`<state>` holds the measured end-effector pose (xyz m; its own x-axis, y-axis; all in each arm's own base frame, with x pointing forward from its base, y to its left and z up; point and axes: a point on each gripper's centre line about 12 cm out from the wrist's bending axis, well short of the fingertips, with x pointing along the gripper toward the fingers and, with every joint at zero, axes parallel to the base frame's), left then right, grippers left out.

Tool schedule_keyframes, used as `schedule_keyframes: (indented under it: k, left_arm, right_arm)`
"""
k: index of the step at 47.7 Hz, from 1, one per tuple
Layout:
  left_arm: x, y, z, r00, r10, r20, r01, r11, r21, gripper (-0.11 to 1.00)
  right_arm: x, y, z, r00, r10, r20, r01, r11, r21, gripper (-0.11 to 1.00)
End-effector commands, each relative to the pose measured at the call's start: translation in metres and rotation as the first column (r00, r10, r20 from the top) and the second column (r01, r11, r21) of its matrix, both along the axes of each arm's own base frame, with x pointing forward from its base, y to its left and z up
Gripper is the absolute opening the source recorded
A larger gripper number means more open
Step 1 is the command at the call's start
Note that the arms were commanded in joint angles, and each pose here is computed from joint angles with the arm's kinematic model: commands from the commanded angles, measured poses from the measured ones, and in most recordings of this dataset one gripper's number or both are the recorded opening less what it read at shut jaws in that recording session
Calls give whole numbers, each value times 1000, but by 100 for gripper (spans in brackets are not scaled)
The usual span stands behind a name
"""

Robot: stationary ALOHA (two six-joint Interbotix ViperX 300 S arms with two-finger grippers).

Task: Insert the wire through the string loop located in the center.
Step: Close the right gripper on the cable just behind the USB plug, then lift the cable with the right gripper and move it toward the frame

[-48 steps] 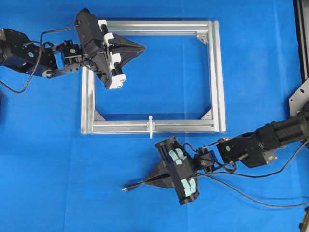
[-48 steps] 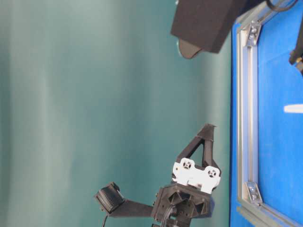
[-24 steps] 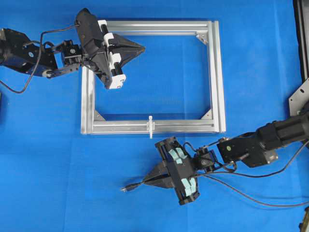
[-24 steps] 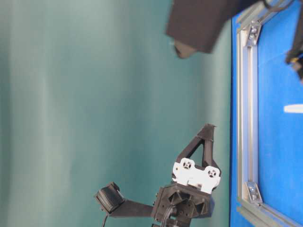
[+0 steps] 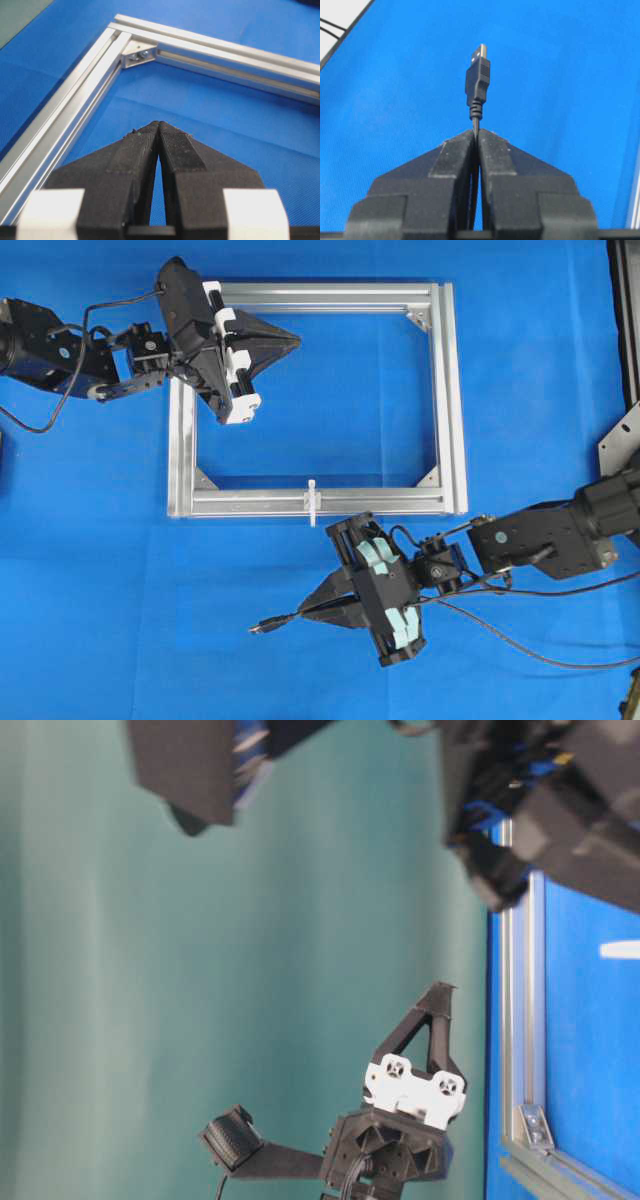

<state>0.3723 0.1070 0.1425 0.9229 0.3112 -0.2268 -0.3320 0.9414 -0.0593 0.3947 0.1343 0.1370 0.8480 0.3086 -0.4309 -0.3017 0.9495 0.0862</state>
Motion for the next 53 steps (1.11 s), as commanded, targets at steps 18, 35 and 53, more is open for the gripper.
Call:
schedule_keyframes:
  k: [18, 35, 53]
  left_arm:
    - [5, 0, 18, 998, 5, 66, -4, 1000, -22, 0]
    - [5, 0, 16, 998, 6, 55, -4, 1000, -30, 0]
    - [5, 0, 15, 999, 1, 40, 1, 999, -33, 0]
  right_arm:
    - [3, 2, 19, 999, 0, 42, -1, 1000, 16, -2]
    - [3, 2, 20, 999, 0, 45, -1, 1000, 17, -2]
    - [3, 2, 20, 999, 0, 46, -1, 1000, 17, -2]
